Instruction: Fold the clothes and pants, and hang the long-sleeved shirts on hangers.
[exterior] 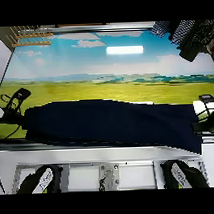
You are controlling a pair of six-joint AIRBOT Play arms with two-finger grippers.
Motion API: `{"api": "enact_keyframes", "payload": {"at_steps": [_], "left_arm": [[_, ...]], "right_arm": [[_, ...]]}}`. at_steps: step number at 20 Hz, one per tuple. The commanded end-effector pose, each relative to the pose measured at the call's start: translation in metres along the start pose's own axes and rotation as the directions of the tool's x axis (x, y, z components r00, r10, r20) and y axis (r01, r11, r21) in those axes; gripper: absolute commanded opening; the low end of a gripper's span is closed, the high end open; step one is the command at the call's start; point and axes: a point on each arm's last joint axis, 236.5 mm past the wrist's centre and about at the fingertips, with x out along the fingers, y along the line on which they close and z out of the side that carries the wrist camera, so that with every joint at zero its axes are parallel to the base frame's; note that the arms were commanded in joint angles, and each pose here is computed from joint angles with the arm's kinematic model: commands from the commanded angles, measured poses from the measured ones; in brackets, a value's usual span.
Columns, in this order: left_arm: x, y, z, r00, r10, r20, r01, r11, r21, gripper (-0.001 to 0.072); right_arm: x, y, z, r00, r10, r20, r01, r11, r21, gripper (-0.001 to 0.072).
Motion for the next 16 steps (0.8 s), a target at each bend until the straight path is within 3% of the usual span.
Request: {"api": "enact_keyframes", "payload": {"at_steps": [1, 3, 6, 10, 11, 13, 16], "left_arm": [[-0.029, 0.001, 0.014, 0.998, -0.002, 0.066, 0.018, 0.969, -0.246, 0.0597], [-0.019, -0.004, 0.001, 0.999, -0.024, 0.033, 0.037, 0.866, -0.498, 0.0590], [0.009, -0.006, -0.045, 0.997, -0.060, -0.043, -0.004, 0.541, -0.841, 0.0590], [0.043, -0.025, -0.082, 0.987, -0.152, 0.046, 0.069, 0.155, -0.985, 0.0590], [0.050, -0.027, -0.085, 0.984, -0.152, 0.088, 0.101, 0.080, -0.992, 0.0591], [0.059, -0.026, -0.082, 0.976, -0.124, 0.180, 0.181, -0.006, -0.984, 0.0591], [0.067, -0.014, -0.073, 0.969, -0.042, 0.242, 0.242, -0.017, -0.970, 0.0591]], "right_arm": [[-0.025, 0.008, 0.042, 0.982, 0.061, 0.180, -0.079, 0.992, 0.099, 0.0593], [-0.028, 0.021, 0.053, 0.968, 0.116, 0.224, -0.145, 0.983, 0.114, 0.0593], [-0.033, 0.036, 0.064, 0.946, 0.176, 0.271, -0.214, 0.970, 0.115, 0.0592], [-0.036, 0.043, 0.070, 0.932, 0.207, 0.298, -0.250, 0.961, 0.114, 0.0590], [-0.037, 0.044, 0.071, 0.930, 0.212, 0.299, -0.255, 0.960, 0.114, 0.0591], [-0.038, 0.049, 0.072, 0.925, 0.230, 0.304, -0.275, 0.955, 0.114, 0.0590], [-0.042, 0.059, 0.074, 0.909, 0.274, 0.315, -0.323, 0.940, 0.112, 0.0589]]}}
